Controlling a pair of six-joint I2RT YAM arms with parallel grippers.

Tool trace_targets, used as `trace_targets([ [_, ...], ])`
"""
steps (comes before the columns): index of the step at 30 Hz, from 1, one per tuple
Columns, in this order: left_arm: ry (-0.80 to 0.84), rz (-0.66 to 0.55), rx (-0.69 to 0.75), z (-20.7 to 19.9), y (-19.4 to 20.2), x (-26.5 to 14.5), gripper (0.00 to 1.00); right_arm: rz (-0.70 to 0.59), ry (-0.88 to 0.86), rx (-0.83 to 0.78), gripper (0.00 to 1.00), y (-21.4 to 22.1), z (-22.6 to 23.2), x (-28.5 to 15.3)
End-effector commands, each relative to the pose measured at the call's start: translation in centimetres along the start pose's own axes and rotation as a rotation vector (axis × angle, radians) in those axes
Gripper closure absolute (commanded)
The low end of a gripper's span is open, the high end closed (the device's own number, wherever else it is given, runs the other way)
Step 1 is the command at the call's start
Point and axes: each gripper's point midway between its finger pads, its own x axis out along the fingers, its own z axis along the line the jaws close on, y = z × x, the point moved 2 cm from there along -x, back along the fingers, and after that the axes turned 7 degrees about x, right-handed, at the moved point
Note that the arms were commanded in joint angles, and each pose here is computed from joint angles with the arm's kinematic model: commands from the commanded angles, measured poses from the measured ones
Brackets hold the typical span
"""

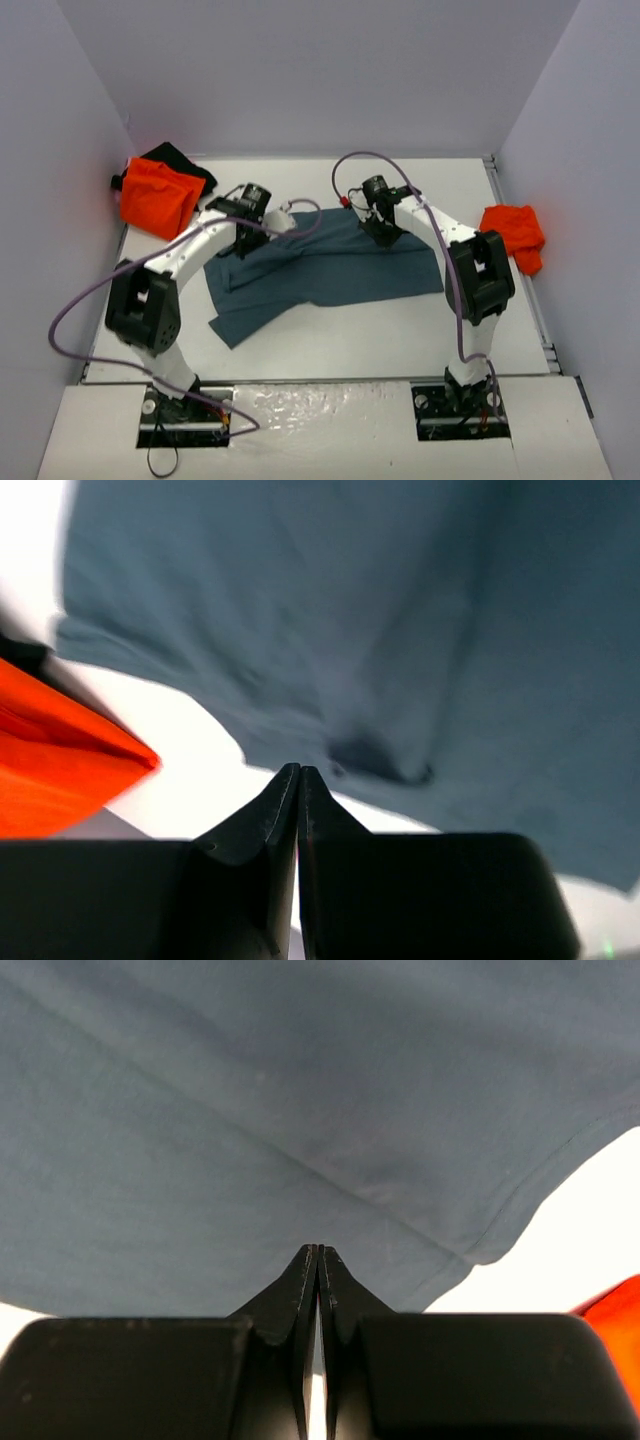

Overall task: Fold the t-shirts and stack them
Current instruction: Fold the flattened tshirt in 1/3 of the way

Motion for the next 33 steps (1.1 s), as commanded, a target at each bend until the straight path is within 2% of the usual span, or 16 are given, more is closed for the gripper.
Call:
trace_targets([
  [1, 0.002, 0.053, -0.068, 3.1, -0.3, 2.8, 1.0, -0.058, 0.007, 0.037, 1.0, -2.6, -1.8, 0.6],
  [10, 0.065, 0.083, -0.094, 6.0, 0.8, 5.7, 1.0, -0.002, -0.008, -0.009, 1.0, -3.5, -2.3, 3.2],
  [19, 0.089, 0.186, -0.15, 8.8, 2.7, 8.6, 1.0, 0.076, -0.046, -0.017, 1.0, -4.1, -2.8, 7.3],
  [25, 0.059, 0.228, -0.216, 12.7, 2.6, 10.1, 1.0, 0.142, 0.035, 0.037, 1.0, -4.7, -6.6, 10.9],
  [27, 0.086, 0.29, -0.217, 12.8, 3.3, 11.9, 1.0, 0.104, 0.076, 0.074, 1.0, -6.4, -8.9, 11.1],
  [30, 0.005, 0.293, -0.242, 15.7, 3.1, 11.7, 1.0, 0.137, 0.186, 0.104, 1.0, -6.0, -11.4, 12.6],
  [33, -0.046, 0.328, -0.257, 17.1, 4.3, 13.1, 1.0, 0.142, 0.239, 0.153, 1.0, -5.7, -13.0, 13.6],
])
